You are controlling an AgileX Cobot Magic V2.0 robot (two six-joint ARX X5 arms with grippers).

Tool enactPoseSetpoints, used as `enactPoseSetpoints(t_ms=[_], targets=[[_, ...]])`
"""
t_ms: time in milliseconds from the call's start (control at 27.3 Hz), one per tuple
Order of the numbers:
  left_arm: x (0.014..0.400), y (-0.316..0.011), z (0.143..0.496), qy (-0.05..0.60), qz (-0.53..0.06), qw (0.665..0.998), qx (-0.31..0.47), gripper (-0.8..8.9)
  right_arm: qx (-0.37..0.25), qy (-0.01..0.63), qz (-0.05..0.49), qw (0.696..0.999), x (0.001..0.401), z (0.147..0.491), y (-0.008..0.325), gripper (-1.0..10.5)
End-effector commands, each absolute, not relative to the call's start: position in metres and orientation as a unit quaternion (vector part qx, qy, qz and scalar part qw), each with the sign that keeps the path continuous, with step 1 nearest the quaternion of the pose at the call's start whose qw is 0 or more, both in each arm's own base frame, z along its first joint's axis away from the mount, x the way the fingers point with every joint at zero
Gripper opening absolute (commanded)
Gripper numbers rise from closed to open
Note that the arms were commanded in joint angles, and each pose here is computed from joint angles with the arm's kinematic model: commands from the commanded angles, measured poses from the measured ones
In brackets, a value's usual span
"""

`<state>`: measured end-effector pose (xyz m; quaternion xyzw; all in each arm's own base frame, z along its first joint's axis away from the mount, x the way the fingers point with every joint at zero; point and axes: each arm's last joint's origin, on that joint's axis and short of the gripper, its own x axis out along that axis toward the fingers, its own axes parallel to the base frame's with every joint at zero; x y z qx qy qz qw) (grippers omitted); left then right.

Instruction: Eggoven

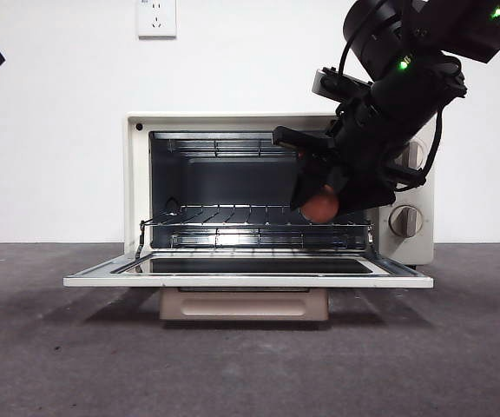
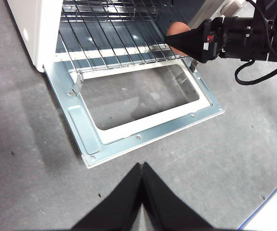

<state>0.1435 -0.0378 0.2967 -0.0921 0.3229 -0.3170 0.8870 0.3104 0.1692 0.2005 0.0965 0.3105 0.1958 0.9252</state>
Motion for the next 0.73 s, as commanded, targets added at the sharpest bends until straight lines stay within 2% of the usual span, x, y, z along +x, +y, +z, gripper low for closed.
enactPoseSetpoints(t_ms=[37,257,733], targets=[[0.145,-0.038,0.298,0.319,-0.32,0.887,-0.093,0.07,0.102,0.312,0.201,0.923,0.314,0.198,0.176,2.1],[0.145,-0.038,0.298,0.319,-0.32,0.887,-0.093,0.07,0.104,0.309,0.202,0.924,0.314,0.199,0.177,2.8],[0.145,-0.038,0.298,0.319,-0.32,0.887,-0.092,0.07,0.108,0.29,0.203,0.929,0.311,0.216,0.176,2.9]])
